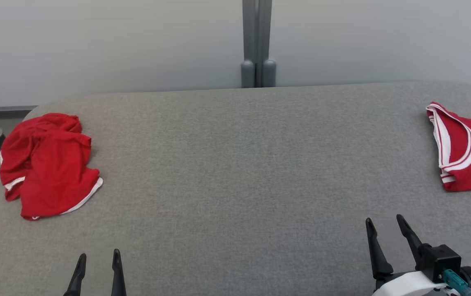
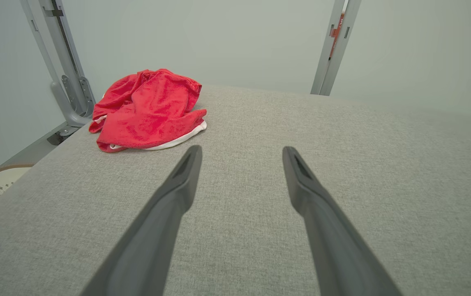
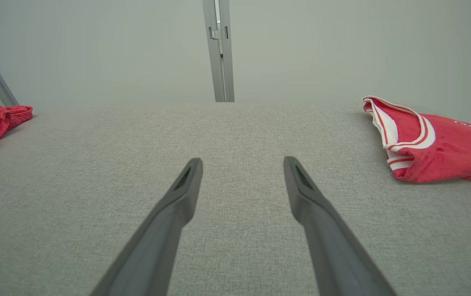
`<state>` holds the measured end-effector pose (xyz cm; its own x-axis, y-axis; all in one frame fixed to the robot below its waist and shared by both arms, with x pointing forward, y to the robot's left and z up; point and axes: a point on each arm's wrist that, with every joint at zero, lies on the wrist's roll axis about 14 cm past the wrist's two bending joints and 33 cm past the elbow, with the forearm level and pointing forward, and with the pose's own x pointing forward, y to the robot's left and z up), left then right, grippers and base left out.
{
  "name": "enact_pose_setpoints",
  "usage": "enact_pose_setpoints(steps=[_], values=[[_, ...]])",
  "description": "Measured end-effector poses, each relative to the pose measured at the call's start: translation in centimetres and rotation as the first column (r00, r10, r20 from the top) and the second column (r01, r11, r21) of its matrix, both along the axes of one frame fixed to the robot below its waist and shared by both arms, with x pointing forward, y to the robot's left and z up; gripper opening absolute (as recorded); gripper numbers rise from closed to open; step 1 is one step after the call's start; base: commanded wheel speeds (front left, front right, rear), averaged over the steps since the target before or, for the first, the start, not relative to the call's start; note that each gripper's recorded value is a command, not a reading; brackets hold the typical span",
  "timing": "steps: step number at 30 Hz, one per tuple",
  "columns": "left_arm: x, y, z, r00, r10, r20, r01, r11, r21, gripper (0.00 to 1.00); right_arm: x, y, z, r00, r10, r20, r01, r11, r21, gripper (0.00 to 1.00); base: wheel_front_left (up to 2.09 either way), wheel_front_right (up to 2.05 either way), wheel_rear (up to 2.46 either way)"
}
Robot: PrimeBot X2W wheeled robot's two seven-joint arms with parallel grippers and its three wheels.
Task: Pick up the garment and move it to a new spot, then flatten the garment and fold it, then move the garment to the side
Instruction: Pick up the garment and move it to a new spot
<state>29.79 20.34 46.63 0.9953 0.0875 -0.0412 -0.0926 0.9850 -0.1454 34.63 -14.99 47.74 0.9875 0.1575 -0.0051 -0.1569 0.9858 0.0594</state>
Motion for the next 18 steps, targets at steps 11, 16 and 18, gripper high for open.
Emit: enact_pose_setpoints(steps=[11, 16, 18], values=[[-5.4, 5.1, -0.7, 0.978, 0.208, -0.021, -0.208, 0.978, 0.002, 1.0, 1.6, 8.1, 0.2, 0.97, 0.242, 0.001, -0.242, 0.97, 0.02, 1.0, 0.0, 0.0, 0.0], [-7.1, 6.8, -0.6, 0.961, 0.277, -0.014, -0.277, 0.961, -0.003, 1.0, 2.2, 10.8, 0.7, 0.948, 0.318, 0.013, -0.318, 0.948, 0.017, 1.0, 0.0, 0.0, 0.0], [-6.8, 6.8, -0.5, 0.963, 0.269, -0.01, -0.269, 0.963, -0.009, 1.0, 2.3, 11.4, 0.6, 0.942, 0.334, 0.011, -0.334, 0.942, 0.02, 1.0, 0.0, 0.0, 0.0]])
